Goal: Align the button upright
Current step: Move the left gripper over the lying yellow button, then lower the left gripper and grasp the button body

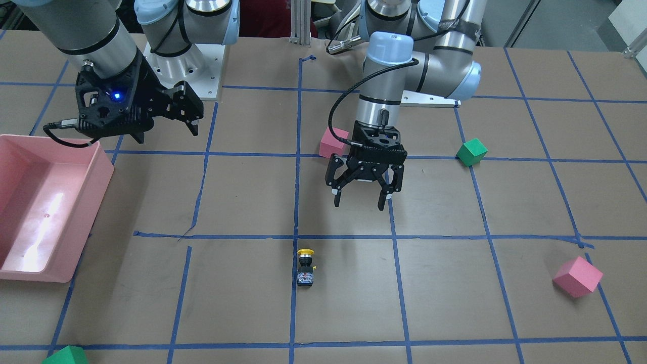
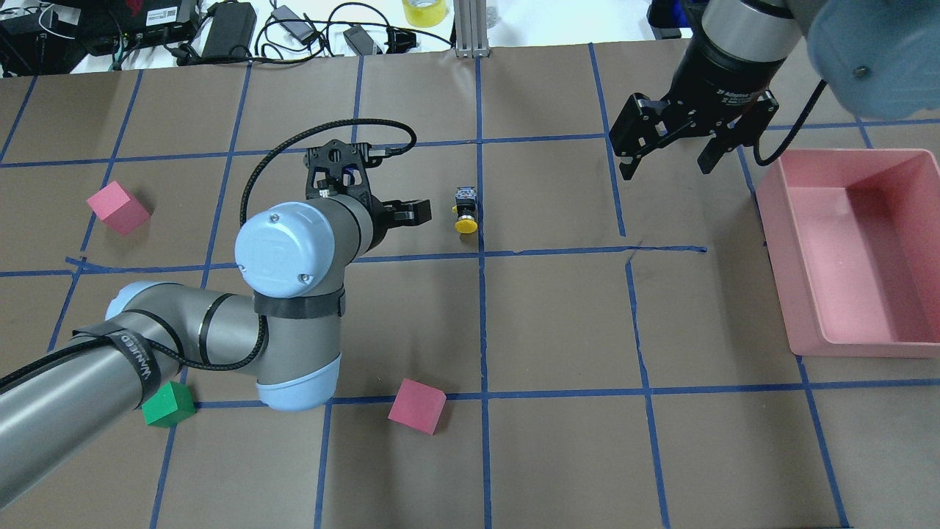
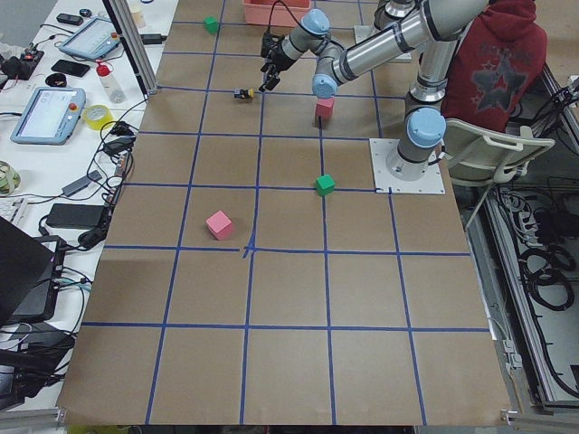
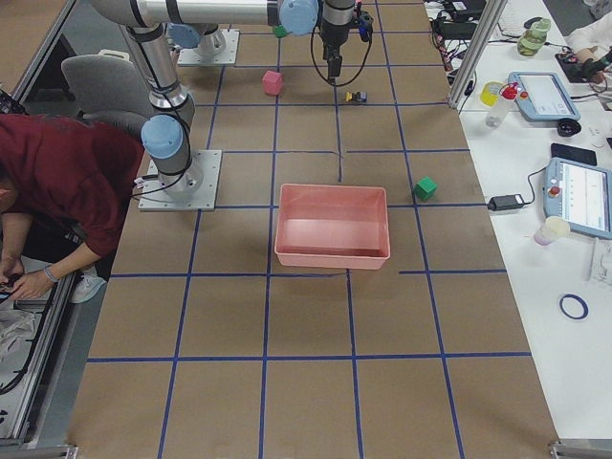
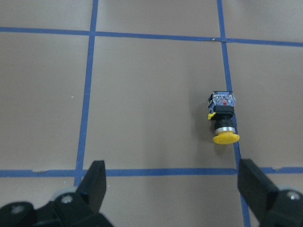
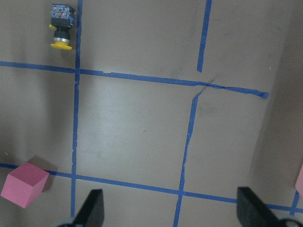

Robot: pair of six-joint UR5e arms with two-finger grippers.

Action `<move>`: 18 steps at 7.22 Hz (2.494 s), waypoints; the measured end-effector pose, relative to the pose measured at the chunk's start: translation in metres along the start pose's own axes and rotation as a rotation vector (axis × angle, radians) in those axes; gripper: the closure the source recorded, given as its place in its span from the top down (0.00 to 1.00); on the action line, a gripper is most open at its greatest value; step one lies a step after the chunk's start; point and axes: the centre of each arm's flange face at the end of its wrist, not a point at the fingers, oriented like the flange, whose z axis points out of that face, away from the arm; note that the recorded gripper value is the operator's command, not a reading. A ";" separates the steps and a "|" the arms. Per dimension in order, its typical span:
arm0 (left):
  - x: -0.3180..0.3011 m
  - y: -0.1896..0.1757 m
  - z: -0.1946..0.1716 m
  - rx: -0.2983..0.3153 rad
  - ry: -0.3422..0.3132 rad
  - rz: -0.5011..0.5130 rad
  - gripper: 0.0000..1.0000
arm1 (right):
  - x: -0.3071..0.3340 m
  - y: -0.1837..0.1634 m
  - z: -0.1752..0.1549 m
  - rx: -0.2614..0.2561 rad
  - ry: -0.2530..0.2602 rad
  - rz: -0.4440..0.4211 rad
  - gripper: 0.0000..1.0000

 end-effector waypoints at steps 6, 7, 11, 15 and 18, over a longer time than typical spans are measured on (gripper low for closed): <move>0.074 0.056 0.110 0.054 -0.034 0.024 0.98 | 0.000 0.000 0.002 -0.004 0.000 -0.001 1.00; 0.080 0.061 0.120 0.063 -0.040 0.027 0.98 | 0.000 0.000 0.002 -0.004 0.000 -0.001 1.00; 0.087 0.065 0.140 0.093 -0.026 0.038 0.64 | 0.000 0.000 0.002 -0.004 0.000 0.000 1.00; 0.085 0.073 0.141 0.080 -0.026 0.043 0.11 | 0.000 0.001 0.003 -0.005 -0.001 -0.001 1.00; 0.087 0.063 0.135 0.096 -0.020 0.047 0.01 | -0.001 0.001 0.003 -0.006 -0.001 -0.002 1.00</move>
